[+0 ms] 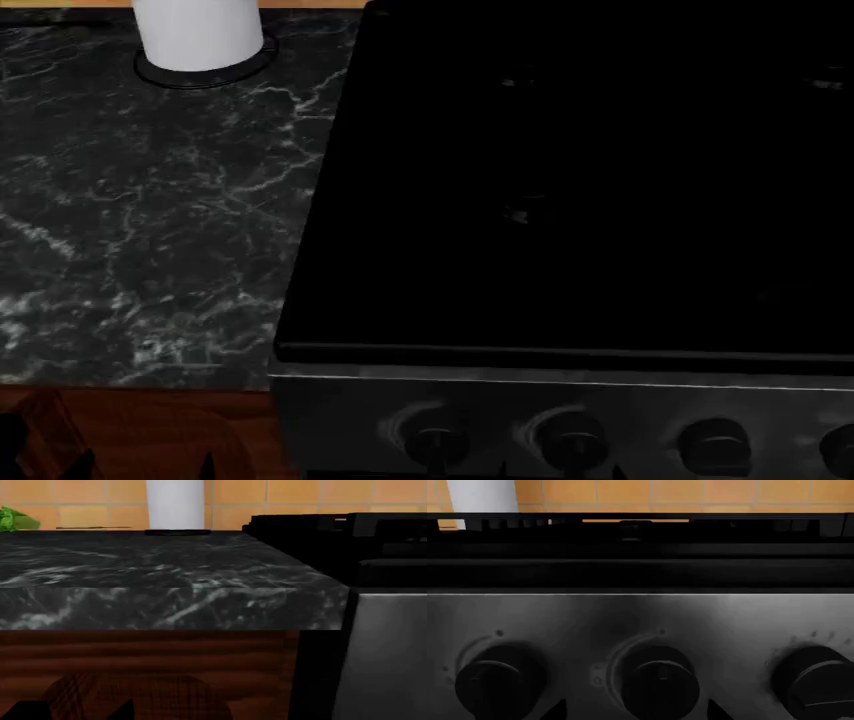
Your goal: Open the dishwasher door
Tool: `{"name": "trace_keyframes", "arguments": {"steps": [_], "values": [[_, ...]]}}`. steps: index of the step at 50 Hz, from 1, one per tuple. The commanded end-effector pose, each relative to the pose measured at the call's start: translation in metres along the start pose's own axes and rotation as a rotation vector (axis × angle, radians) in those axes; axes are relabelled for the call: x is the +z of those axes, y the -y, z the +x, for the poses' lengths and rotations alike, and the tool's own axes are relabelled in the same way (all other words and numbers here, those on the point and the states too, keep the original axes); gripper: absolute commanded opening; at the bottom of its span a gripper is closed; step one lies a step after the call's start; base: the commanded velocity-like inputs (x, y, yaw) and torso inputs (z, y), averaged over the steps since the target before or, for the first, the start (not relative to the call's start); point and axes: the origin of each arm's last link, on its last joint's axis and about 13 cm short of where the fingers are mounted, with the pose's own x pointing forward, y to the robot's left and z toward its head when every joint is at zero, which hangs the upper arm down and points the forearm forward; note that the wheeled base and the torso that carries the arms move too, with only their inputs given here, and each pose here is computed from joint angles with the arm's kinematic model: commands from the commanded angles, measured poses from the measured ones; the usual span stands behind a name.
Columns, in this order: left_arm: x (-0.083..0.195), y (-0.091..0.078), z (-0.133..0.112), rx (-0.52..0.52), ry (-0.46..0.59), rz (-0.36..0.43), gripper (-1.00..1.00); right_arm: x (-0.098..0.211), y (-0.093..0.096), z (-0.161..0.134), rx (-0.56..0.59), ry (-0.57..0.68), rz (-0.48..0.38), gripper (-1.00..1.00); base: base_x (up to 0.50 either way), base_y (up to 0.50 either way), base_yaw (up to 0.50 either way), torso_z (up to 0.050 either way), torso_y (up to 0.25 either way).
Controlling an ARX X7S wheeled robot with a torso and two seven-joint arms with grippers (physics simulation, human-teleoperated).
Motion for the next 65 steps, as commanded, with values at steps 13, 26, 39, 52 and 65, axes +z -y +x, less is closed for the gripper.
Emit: {"name": "trace_keyframes", "arguments": {"steps": [13, 26, 39, 52, 65], "values": [[0.0009, 0.0018, -0.0025, -0.009, 0.01, 0.012, 1.0, 0.0028, -0.0028, 0.002, 0.014, 0.004, -0.009, 1.0, 0.0, 0.0, 0.0, 0.0, 0.0], [0.003, 0.0011, -0.0032, -0.016, 0.022, 0.01, 1.0, 0.0008, -0.0033, 0.0014, 0.015, -0.006, 0.009, 1.0, -0.37, 0.0, 0.0, 0.0, 0.0], [0.0025, 0.0003, -0.0037, -0.008, 0.019, -0.001, 1.0, 0.0015, -0.0042, 0.0019, 0.016, 0.007, 0.009, 1.0, -0.28, 0.0, 0.0, 0.0, 0.0], [0.003, -0.0001, -0.004, -0.006, 0.015, -0.013, 1.0, 0.0015, -0.0061, 0.0018, 0.025, 0.003, 0.002, 1.0, 0.0, 0.0, 0.0, 0.0, 0.0], [0.0025, -0.0005, -0.0045, -0.002, 0.022, -0.007, 1.0, 0.0008, -0.0064, 0.0005, 0.028, 0.002, 0.002, 1.0, 0.0, 0.46, 0.0, 0.0, 0.0]]}}
